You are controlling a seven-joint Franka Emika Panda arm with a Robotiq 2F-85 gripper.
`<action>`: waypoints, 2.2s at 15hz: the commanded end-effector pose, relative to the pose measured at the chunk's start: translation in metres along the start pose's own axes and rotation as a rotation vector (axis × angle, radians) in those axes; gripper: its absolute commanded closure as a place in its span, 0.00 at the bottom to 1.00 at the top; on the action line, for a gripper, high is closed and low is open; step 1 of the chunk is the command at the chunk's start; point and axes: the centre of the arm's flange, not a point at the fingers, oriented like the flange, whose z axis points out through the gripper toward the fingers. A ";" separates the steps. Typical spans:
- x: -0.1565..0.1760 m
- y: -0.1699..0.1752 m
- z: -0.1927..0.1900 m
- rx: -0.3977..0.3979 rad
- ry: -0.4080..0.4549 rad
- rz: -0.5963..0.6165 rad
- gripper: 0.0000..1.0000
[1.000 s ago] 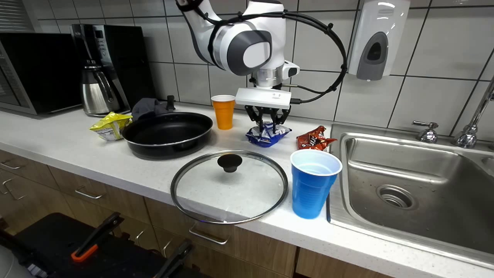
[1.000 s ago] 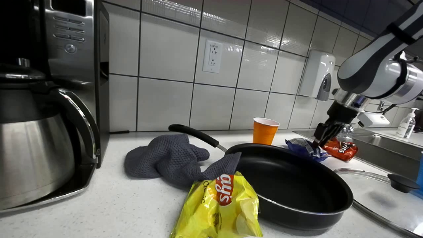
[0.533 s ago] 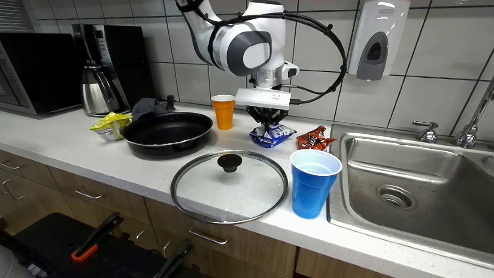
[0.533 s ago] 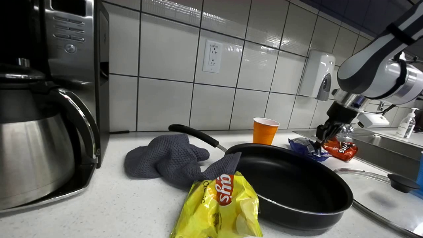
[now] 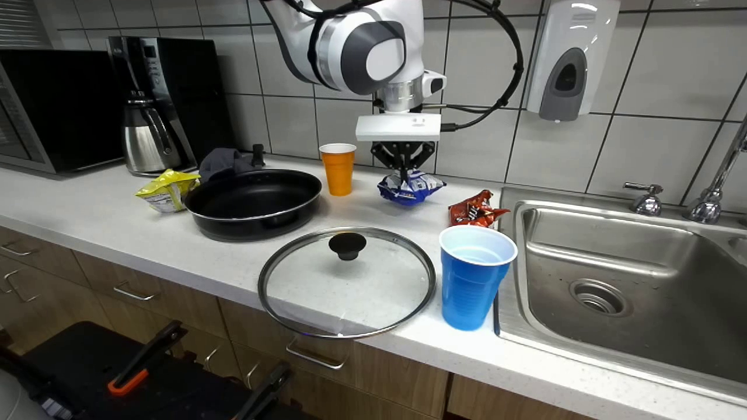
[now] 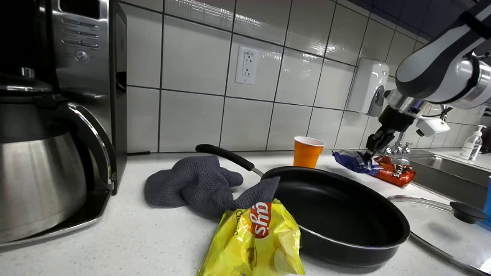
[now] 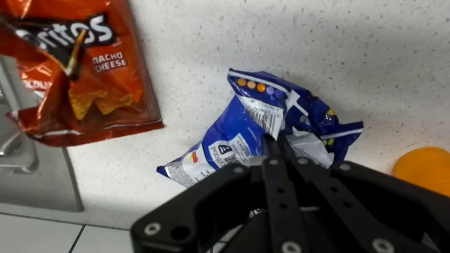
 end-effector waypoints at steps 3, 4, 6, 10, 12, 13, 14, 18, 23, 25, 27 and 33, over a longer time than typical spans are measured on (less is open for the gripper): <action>-0.010 -0.015 -0.062 -0.053 0.052 -0.085 1.00; -0.013 -0.018 -0.068 -0.055 0.057 -0.092 1.00; -0.018 -0.025 -0.080 -0.050 0.065 -0.099 1.00; -0.032 -0.046 -0.103 -0.035 0.079 -0.138 1.00; -0.035 -0.058 -0.111 -0.026 0.075 -0.143 1.00; -0.035 -0.067 -0.113 -0.019 0.069 -0.150 1.00; -0.037 -0.074 -0.115 -0.011 0.068 -0.162 1.00; -0.038 -0.106 -0.119 0.031 0.058 -0.215 1.00; -0.035 -0.141 -0.118 0.089 0.067 -0.286 1.00; -0.032 -0.154 -0.116 0.112 0.079 -0.314 1.00; -0.029 -0.166 -0.113 0.136 0.083 -0.348 1.00; -0.021 -0.199 -0.104 0.209 0.082 -0.458 1.00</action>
